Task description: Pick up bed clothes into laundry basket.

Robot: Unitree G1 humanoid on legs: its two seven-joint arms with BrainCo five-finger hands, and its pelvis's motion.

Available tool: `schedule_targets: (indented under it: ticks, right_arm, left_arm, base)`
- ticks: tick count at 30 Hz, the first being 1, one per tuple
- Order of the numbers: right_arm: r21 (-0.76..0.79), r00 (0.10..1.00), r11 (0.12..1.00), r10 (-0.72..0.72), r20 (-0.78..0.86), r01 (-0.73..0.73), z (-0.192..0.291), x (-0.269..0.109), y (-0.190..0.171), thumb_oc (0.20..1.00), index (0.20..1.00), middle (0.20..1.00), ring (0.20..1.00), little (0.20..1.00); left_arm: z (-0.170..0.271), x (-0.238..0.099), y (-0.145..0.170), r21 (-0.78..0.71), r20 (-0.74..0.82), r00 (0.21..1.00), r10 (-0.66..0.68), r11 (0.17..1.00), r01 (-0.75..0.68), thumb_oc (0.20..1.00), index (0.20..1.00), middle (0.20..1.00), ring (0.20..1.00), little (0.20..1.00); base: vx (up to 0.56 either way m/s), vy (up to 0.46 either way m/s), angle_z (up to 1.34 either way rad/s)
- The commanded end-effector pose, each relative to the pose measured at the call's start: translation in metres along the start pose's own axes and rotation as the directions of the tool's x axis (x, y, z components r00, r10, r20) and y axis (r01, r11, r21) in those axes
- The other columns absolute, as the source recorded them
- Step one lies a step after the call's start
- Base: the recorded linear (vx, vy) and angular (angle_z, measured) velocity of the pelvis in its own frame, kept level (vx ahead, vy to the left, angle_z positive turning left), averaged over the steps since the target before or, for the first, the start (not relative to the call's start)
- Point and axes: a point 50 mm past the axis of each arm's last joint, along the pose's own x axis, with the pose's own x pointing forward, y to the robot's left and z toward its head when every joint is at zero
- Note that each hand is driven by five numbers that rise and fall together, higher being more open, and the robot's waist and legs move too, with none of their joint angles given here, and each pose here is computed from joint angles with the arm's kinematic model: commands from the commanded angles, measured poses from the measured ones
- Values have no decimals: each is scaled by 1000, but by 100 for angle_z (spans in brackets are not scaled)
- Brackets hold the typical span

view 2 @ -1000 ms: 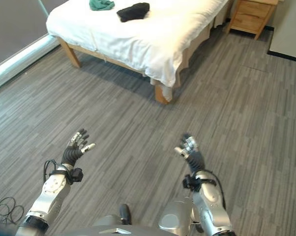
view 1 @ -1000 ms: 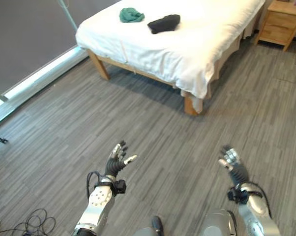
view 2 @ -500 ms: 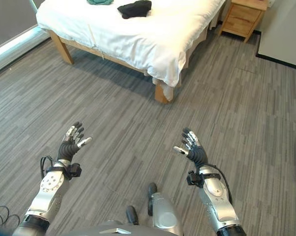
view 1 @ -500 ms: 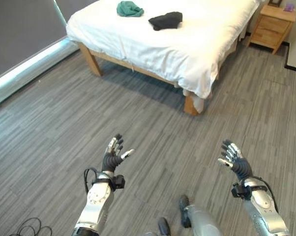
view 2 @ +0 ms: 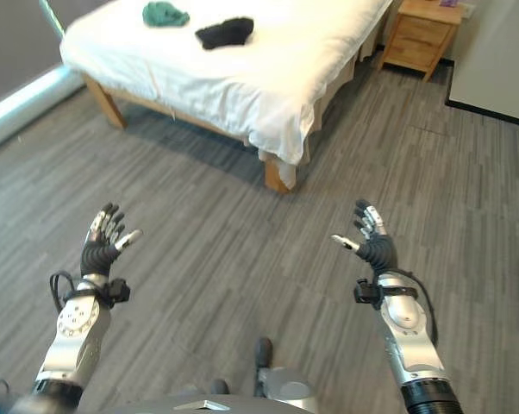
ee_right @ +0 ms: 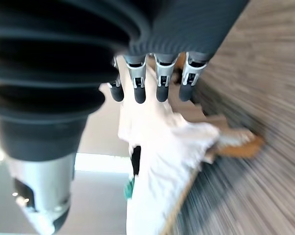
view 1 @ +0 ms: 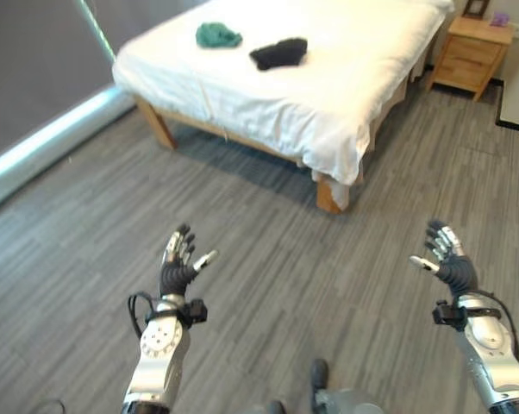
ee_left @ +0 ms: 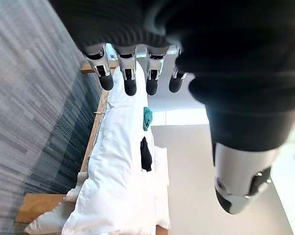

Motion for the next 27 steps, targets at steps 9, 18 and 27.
schedule_targets:
  ticks: [9,18,27]
  right_arm:
    - [-37,987,996,81,140,-77,28,13,11,1000,1000,1000,1000,1000]
    - [36,988,991,125,95,-129,16,5,36,1000,1000,1000,1000,1000]
    - [69,972,971,224,65,-228,8,-3,56,1000,1000,1000,1000,1000]
  left_arm:
    - [22,9,-6,-95,139,990,36,995,-23,1000,1000,1000,1000,1000]
    - [23,11,5,-28,133,990,38,999,-35,1000,1000,1000,1000,1000]
    - [35,16,15,106,161,987,4,994,-22,1000,1000,1000,1000,1000]
  base:
    - [261,154,1]
    - [450,285,-37]
    - [300,377,15]
